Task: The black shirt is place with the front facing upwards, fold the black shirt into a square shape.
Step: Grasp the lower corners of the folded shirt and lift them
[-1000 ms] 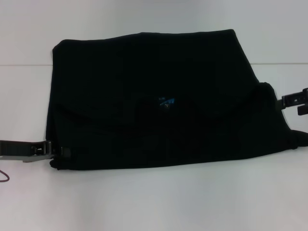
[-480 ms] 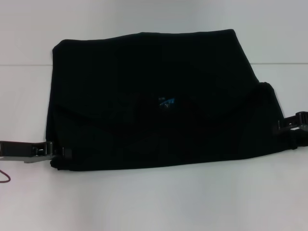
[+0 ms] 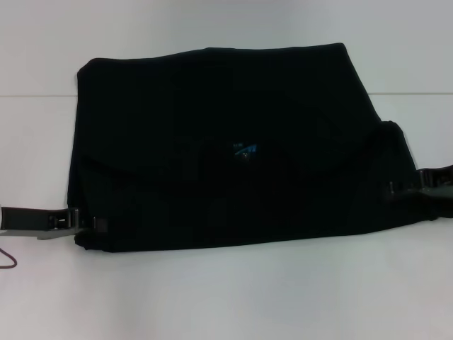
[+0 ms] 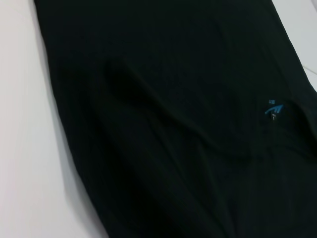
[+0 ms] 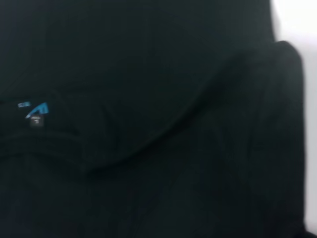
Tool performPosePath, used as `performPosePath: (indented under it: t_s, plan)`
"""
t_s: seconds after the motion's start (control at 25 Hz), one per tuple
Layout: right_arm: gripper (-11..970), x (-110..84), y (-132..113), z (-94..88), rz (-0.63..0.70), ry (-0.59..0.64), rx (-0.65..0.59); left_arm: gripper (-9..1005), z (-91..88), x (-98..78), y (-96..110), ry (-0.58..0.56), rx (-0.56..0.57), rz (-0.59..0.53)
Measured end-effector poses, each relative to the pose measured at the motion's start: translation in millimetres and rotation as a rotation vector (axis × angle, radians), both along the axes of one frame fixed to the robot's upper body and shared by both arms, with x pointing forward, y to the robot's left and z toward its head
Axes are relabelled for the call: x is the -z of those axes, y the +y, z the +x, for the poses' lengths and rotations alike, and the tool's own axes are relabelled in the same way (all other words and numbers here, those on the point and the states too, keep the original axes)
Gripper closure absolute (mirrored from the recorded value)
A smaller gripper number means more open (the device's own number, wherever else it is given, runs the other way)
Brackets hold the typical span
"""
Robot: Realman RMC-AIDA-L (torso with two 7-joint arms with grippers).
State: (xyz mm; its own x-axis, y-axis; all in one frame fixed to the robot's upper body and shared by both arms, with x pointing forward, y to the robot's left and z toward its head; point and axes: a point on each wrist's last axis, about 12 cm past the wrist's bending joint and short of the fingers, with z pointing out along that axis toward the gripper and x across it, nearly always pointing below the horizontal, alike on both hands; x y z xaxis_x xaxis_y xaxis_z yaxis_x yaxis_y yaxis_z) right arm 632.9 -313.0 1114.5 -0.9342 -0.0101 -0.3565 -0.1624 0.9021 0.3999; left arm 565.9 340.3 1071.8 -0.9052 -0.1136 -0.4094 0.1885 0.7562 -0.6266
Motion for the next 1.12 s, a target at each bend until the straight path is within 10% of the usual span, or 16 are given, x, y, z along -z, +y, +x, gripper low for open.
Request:
performPosePath:
  t_s: [0.36, 1.12]
  plan:
    - [161, 0.1, 9.6, 1.8, -0.008, 0.004, -0.026, 921, 1.7, -1.2, -1.5, -0.003, 0.005, -0.001]
    - [765, -1.9, 10.0, 3.1, -0.039, 0.003, -0.045, 899, 1.5, -1.8, -1.2, -0.002, 0.008, -0.002]
